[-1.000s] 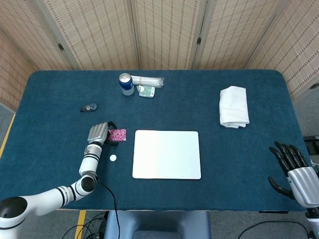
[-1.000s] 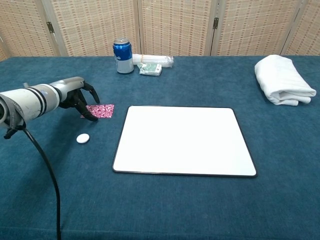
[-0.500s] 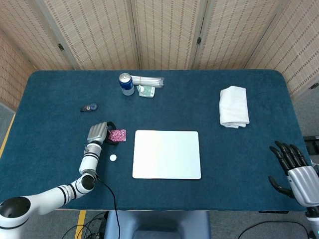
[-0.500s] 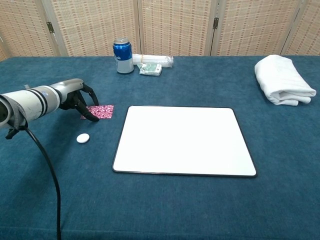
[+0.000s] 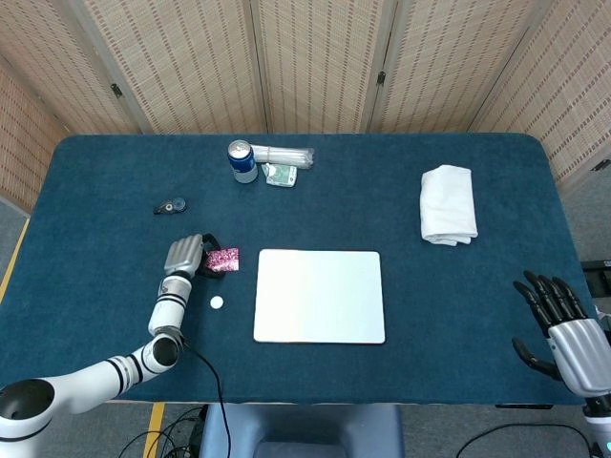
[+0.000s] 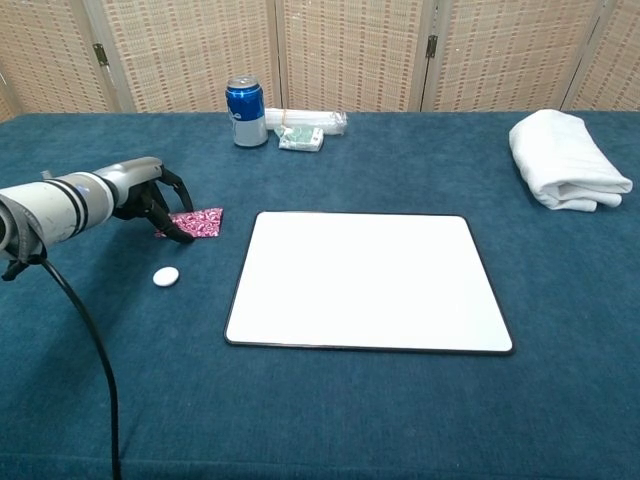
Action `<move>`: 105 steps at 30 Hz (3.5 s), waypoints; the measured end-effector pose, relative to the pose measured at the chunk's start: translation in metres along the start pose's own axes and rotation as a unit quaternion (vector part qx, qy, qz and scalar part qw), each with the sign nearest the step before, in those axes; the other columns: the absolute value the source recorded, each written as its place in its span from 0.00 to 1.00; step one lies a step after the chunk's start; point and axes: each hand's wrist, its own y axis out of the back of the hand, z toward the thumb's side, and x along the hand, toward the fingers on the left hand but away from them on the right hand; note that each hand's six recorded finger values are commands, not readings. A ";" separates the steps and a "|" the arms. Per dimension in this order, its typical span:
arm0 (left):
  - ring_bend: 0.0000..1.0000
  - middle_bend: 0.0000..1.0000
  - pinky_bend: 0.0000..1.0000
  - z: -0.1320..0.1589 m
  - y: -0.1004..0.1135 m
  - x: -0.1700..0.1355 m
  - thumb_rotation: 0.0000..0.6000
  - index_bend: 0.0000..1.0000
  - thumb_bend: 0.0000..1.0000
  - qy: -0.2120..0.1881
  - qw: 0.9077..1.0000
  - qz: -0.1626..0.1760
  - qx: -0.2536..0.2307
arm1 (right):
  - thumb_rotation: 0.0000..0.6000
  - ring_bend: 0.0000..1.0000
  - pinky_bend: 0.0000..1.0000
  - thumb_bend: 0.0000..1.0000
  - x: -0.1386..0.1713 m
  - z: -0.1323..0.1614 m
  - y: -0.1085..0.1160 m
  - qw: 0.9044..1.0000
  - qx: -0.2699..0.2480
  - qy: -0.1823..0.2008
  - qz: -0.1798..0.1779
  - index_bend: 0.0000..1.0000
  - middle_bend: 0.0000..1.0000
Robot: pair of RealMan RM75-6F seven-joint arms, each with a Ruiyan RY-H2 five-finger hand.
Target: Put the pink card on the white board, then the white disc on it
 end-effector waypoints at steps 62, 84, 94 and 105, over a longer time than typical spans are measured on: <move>1.00 1.00 1.00 0.145 -0.030 -0.116 1.00 0.43 0.26 -0.094 0.996 0.003 0.000 | 1.00 0.00 0.00 0.26 0.057 -0.002 0.043 0.993 -0.055 0.070 -0.082 0.00 0.00; 1.00 1.00 1.00 0.004 -0.038 -0.106 1.00 0.48 0.28 -0.010 0.999 0.019 -0.025 | 1.00 0.00 0.00 0.26 0.057 0.015 0.028 0.994 -0.032 0.086 -0.058 0.00 0.00; 1.00 1.00 1.00 -0.012 -0.039 -0.095 1.00 0.48 0.28 0.007 0.999 0.007 -0.038 | 1.00 0.00 0.00 0.26 0.053 0.016 0.026 0.995 -0.028 0.080 -0.055 0.00 0.00; 1.00 1.00 1.00 -0.015 -0.040 -0.095 1.00 0.49 0.28 0.006 0.999 0.003 -0.043 | 1.00 0.00 0.00 0.26 0.052 0.017 0.025 0.995 -0.026 0.080 -0.053 0.00 0.00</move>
